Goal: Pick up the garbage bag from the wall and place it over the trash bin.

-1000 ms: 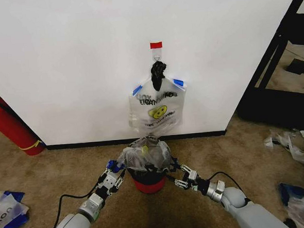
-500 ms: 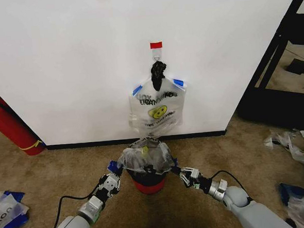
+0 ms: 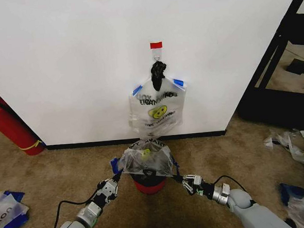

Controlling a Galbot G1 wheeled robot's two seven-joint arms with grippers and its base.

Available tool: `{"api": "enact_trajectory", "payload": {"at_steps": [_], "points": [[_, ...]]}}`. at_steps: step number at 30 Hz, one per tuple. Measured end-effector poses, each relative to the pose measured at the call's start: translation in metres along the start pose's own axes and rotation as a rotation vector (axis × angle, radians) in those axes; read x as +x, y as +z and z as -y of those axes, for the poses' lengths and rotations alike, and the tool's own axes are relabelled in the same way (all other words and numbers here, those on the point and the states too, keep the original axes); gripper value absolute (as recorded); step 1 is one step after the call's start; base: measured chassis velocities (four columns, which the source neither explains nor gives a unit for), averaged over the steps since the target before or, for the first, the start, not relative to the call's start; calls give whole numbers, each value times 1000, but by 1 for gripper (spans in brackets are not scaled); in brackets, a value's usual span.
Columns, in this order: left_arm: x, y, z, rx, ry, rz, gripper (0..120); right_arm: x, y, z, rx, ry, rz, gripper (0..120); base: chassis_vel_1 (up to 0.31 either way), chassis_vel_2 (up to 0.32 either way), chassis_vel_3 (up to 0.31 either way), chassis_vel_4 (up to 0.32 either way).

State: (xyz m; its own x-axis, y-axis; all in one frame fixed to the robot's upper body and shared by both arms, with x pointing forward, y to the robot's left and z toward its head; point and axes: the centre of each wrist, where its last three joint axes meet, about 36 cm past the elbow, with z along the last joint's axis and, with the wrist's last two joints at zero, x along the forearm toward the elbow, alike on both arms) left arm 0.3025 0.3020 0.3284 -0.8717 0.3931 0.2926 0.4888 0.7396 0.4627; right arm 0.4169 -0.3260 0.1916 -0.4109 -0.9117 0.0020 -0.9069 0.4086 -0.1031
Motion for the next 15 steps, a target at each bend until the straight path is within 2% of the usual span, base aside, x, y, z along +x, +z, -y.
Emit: {"api": "enact_trajectory", "payload": {"at_steps": [7,10,15], "points": [[1,21,1,-50,37,-27,0,-2,15,-8,-21,-36,3,0,0,0,0,0],[-1,36,4,-73,50,-56,0,-4,24,-13,-32,-53,-3,0,0,0,0,0],[-2,47,5,-78,52,-75,0,-9,30,-16,-38,-58,-9,0,0,0,0,0]]}}
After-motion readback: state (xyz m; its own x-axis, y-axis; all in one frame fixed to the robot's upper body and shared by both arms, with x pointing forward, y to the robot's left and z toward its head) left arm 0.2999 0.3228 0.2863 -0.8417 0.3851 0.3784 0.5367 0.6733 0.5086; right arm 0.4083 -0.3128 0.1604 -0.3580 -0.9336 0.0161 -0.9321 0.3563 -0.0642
